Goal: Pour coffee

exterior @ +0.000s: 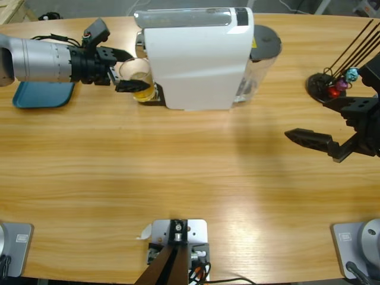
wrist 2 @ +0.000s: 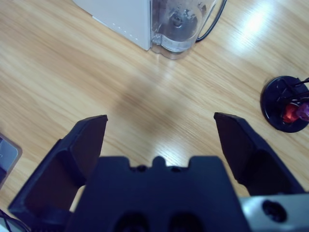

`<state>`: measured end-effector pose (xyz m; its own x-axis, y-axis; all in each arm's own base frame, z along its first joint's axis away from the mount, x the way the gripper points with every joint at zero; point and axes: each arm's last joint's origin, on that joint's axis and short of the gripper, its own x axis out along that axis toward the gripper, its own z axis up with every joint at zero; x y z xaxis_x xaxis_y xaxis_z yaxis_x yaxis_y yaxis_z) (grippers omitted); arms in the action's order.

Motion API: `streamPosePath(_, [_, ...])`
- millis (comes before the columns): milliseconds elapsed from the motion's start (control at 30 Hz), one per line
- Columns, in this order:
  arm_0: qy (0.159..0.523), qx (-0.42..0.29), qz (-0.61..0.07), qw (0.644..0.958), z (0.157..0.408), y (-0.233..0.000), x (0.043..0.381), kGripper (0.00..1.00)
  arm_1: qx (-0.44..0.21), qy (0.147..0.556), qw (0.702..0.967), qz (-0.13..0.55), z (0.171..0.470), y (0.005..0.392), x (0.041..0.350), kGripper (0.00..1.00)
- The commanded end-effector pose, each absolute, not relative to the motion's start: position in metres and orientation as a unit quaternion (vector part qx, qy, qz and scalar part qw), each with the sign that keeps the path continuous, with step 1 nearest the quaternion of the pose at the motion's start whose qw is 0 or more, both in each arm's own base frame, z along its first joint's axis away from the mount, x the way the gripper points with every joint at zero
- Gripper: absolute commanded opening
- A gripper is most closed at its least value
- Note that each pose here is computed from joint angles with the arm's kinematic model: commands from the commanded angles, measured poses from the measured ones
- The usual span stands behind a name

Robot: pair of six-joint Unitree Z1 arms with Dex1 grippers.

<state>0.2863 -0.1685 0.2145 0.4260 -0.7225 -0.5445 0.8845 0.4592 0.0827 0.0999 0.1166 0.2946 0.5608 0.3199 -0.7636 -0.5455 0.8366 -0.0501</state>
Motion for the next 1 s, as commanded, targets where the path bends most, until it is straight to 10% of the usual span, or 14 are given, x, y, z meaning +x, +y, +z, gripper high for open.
streamPosePath(33, [0.234,0.182,-0.503,0.812,0.196,-0.178,0.289,0.910,-0.160,0.408,0.865,0.242,0.285,0.119,0.101,0.996])
streamPosePath(167, [0.239,0.181,-0.506,0.809,0.192,-0.178,0.288,0.605,-0.159,0.408,0.866,0.243,0.285,0.119,0.101,0.996])
streamPosePath(500, [0.250,0.179,-0.511,0.803,0.185,-0.178,0.287,0.345,-0.158,0.407,0.866,0.243,0.285,0.120,0.101,0.996])
streamPosePath(667, [0.252,0.181,-0.506,0.805,0.185,-0.176,0.286,0.030,-0.159,0.409,0.865,0.242,0.284,0.120,0.102,0.996])
streamPosePath(1000, [0.228,0.165,-0.457,0.844,0.217,-0.140,0.276,0.000,-0.158,0.403,0.870,0.235,0.285,0.118,0.101,0.996])
